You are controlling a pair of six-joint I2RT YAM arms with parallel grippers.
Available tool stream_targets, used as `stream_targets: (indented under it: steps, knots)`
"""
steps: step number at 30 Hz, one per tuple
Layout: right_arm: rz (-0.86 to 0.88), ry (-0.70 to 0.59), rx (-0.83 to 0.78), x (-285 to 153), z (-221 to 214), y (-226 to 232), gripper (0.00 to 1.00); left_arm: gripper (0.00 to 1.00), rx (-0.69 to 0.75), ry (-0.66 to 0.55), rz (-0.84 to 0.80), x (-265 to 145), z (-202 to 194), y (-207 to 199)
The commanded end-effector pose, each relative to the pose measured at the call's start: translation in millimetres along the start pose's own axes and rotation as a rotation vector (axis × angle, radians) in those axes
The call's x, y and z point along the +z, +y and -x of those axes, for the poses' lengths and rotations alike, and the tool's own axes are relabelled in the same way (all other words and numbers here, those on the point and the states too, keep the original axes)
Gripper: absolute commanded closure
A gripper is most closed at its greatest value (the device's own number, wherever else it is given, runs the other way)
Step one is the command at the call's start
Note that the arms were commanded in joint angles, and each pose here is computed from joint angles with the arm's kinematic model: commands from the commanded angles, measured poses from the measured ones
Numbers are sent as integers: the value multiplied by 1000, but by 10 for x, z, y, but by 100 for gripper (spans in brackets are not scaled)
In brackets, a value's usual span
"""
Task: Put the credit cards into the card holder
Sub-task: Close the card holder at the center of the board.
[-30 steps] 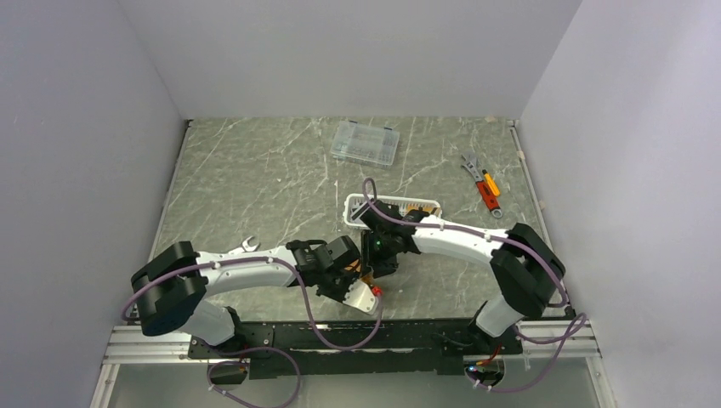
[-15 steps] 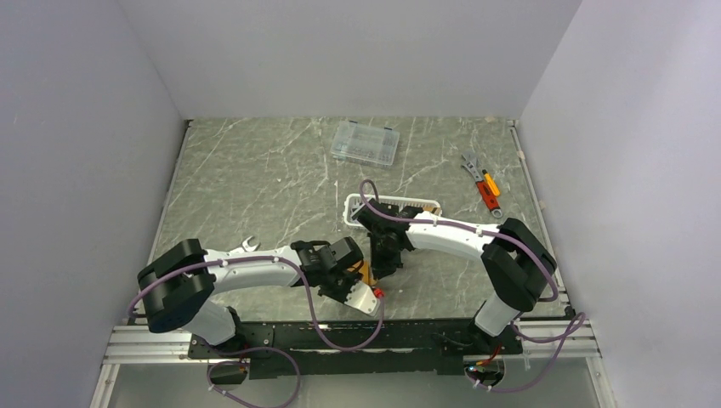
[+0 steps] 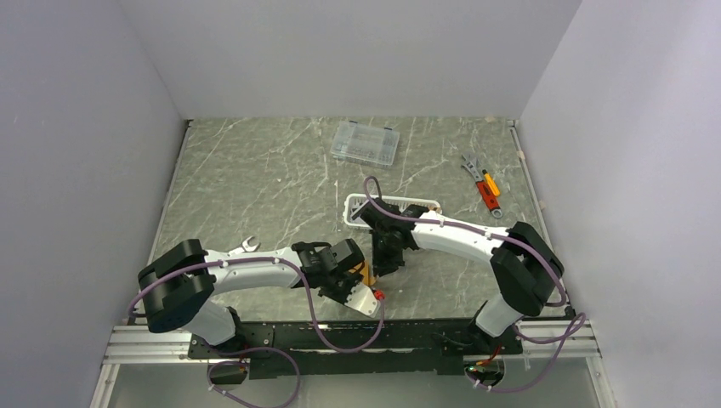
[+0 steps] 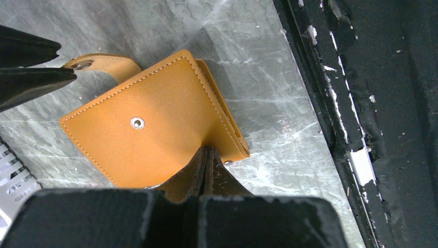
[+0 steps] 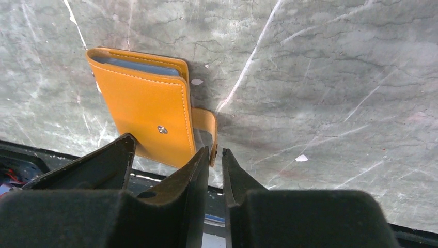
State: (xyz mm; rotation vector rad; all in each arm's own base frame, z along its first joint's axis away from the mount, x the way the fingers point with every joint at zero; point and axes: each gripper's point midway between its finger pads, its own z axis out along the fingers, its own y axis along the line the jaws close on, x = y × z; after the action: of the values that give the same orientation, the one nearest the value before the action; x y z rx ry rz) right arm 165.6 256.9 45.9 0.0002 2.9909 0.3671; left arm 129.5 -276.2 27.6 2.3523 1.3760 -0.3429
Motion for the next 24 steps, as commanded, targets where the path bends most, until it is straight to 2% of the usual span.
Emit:
stream_targets:
  steps: [1,5,18,21,24]
  knots:
    - [46,-21,13,-181,48,83,81,100,-7,31,-38,56,-67,-105]
    - [47,-13,16,-168,27,77,81,100,-10,24,-34,47,-51,-100]
    - [37,19,27,-111,-40,15,97,100,-9,20,-21,31,-41,-79]
    - [37,21,19,-107,-64,4,90,100,-9,21,-23,33,-45,-84]
    - [42,24,25,-94,-89,-6,88,100,-11,20,-23,30,-39,-82]
